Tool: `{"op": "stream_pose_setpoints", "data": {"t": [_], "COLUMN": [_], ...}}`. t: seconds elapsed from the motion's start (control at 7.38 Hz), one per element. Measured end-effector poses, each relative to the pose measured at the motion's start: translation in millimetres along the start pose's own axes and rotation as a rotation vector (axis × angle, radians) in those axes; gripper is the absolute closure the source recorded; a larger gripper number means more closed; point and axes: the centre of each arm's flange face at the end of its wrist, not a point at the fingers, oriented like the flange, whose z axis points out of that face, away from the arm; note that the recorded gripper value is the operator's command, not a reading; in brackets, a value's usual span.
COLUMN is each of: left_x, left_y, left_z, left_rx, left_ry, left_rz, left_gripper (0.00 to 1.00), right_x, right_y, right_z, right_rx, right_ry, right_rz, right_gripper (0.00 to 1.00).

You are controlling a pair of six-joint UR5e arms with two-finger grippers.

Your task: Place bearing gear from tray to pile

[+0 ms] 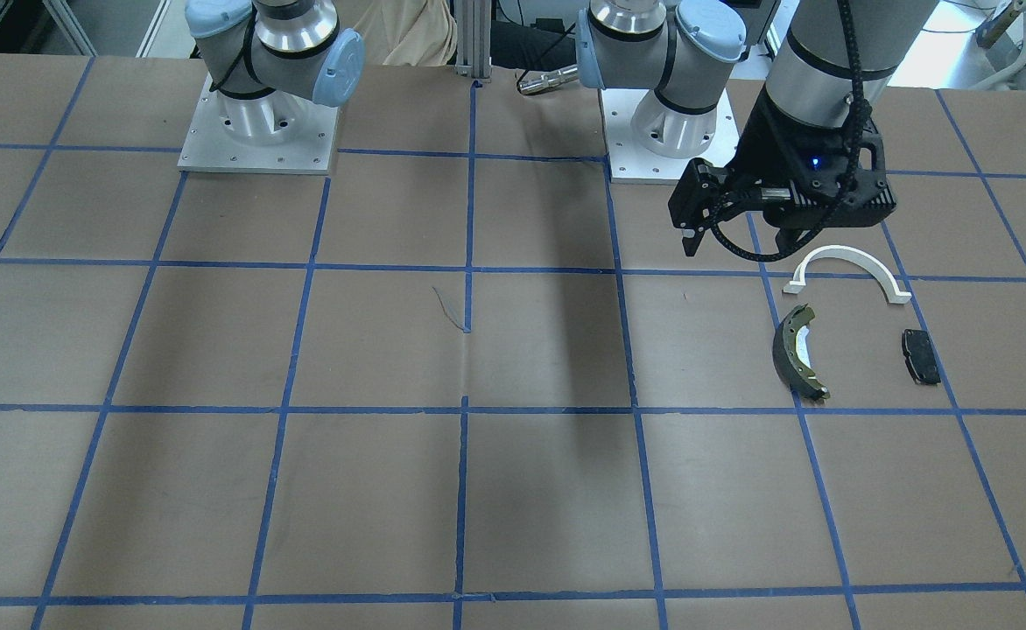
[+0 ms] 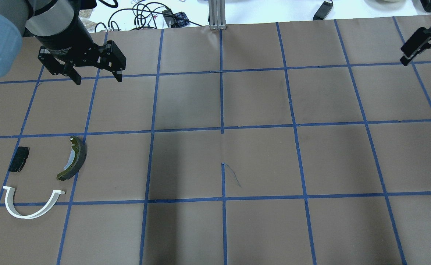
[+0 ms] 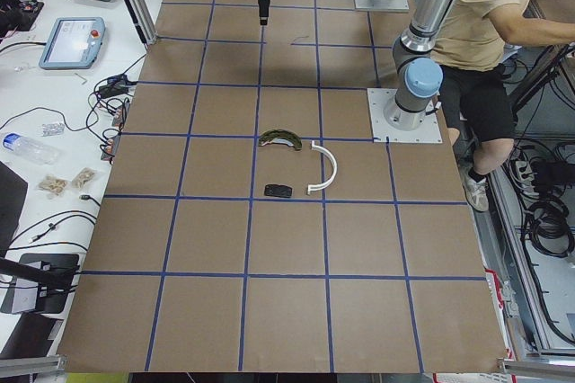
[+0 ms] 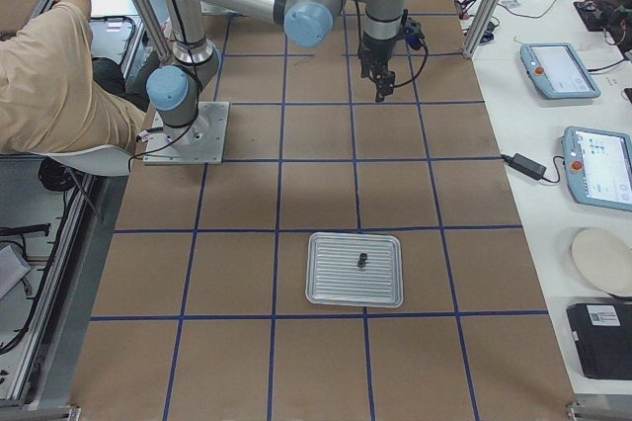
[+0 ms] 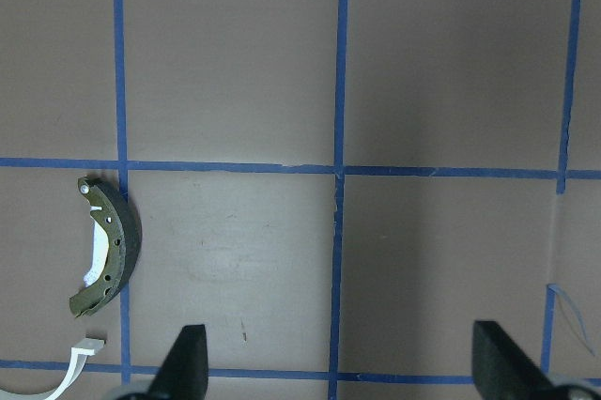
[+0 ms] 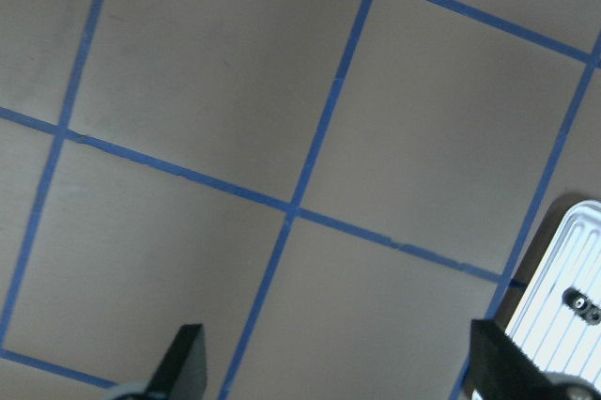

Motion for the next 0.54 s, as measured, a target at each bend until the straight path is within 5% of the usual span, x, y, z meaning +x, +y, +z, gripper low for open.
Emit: {"op": "stream_pose_setpoints", "data": {"t": [0.54], "left_x": [0], "left_y": [0], "left_z": [0], "left_rx": [0.0], "left_ry": [0.0], "left_rz": [0.0], "left_gripper": [0.0], "right_x": [153], "right_y": [60], "right_z": [108], "right_rx": [-0.021], "right_ry": [-0.016], "right_rz": [-0.179], "right_gripper": [0.0]}}
